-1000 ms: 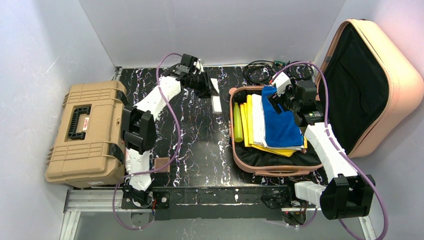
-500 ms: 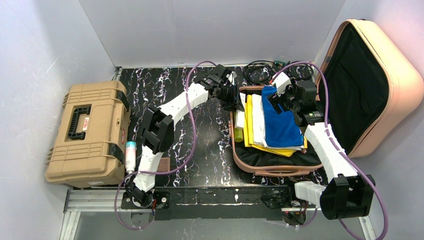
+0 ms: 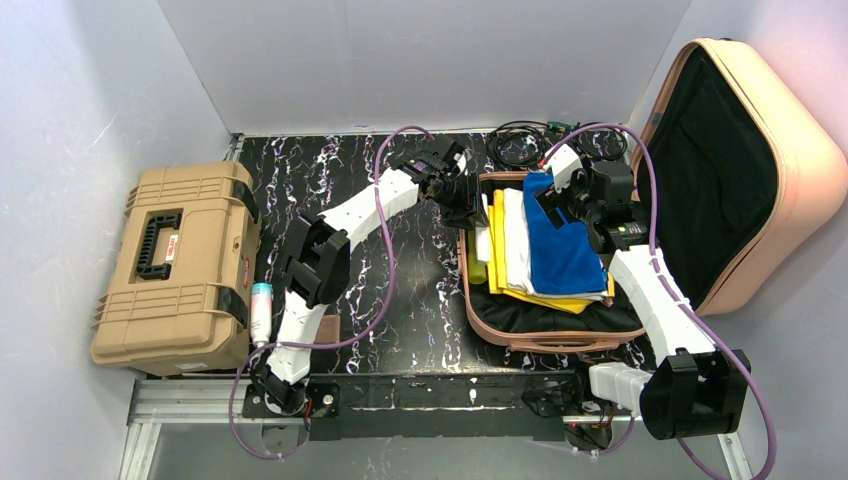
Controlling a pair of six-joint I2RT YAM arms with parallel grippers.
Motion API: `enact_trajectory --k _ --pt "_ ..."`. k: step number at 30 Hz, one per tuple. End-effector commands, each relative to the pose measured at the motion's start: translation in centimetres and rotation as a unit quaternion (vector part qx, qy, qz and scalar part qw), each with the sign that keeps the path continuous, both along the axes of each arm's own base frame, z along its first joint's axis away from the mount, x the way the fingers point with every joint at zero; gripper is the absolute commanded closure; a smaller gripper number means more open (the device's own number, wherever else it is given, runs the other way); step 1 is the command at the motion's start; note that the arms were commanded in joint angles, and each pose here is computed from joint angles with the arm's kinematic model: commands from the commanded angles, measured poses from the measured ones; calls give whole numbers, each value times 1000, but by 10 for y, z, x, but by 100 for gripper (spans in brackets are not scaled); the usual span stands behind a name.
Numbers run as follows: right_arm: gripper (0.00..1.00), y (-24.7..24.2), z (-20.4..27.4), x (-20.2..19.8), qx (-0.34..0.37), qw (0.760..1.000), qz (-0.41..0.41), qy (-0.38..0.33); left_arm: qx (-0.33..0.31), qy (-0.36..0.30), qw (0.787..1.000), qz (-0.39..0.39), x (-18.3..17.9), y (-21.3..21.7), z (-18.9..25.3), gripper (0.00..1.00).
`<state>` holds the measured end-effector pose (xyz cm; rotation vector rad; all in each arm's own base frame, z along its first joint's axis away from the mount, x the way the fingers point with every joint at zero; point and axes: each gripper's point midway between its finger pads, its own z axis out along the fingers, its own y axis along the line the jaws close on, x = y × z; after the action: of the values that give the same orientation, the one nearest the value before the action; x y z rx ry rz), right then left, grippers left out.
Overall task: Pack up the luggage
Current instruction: Place the makeup in the luggage, then pick up the makeup from the center of the board.
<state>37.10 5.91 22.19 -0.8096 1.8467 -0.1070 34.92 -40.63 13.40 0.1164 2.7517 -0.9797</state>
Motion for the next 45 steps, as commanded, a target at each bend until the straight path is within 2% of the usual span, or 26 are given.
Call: enact_trajectory --k 1,8,12,14,18,19,21,23,25,28,29,33,35,40,45 --pt "20 -2 20 2 6 1000 -4 -30 5 2 1000 0 -8 4 7 53" --pt "20 -2 20 2 6 1000 -4 -30 3 -8 1000 -1 -9 6 19 49" --pt "20 -2 20 2 5 1000 -3 -31 1 -55 998 -13 -3 15 47 44" --pt "20 -2 20 1 5 1000 -3 -31 11 -104 994 -23 4 29 66 35" --pt "20 -2 22 0 5 999 -2 -33 49 -215 974 -53 20 81 102 6" --pt "20 -2 22 0 5 999 -3 -34 53 -228 970 -67 20 95 105 2" --pt "20 -2 23 0 5 999 -2 -34 73 -241 965 -76 21 132 105 2" --pt "20 -1 23 0 5 999 0 -33 86 -247 958 -119 12 162 98 2" --pt "20 1 22 0 6 999 4 -31 124 -248 945 -173 -4 194 87 2" --pt "20 2 22 0 6 1000 7 -30 186 -247 907 -286 -39 234 64 2" --pt "20 3 22 -1 6 1000 8 -29 205 -249 888 -328 -52 247 55 2" --pt "20 6 21 -1 6 999 12 -29 288 -277 820 -409 -83 297 14 2" --pt "20 6 22 -1 6 999 11 -30 301 -289 792 -447 -100 311 -1 2" --pt "20 6 23 -2 7 999 12 -30 296 -245 785 -486 -143 335 -31 2" --pt "20 7 21 -2 9 999 15 -27 277 -226 774 -523 -171 345 -59 2"
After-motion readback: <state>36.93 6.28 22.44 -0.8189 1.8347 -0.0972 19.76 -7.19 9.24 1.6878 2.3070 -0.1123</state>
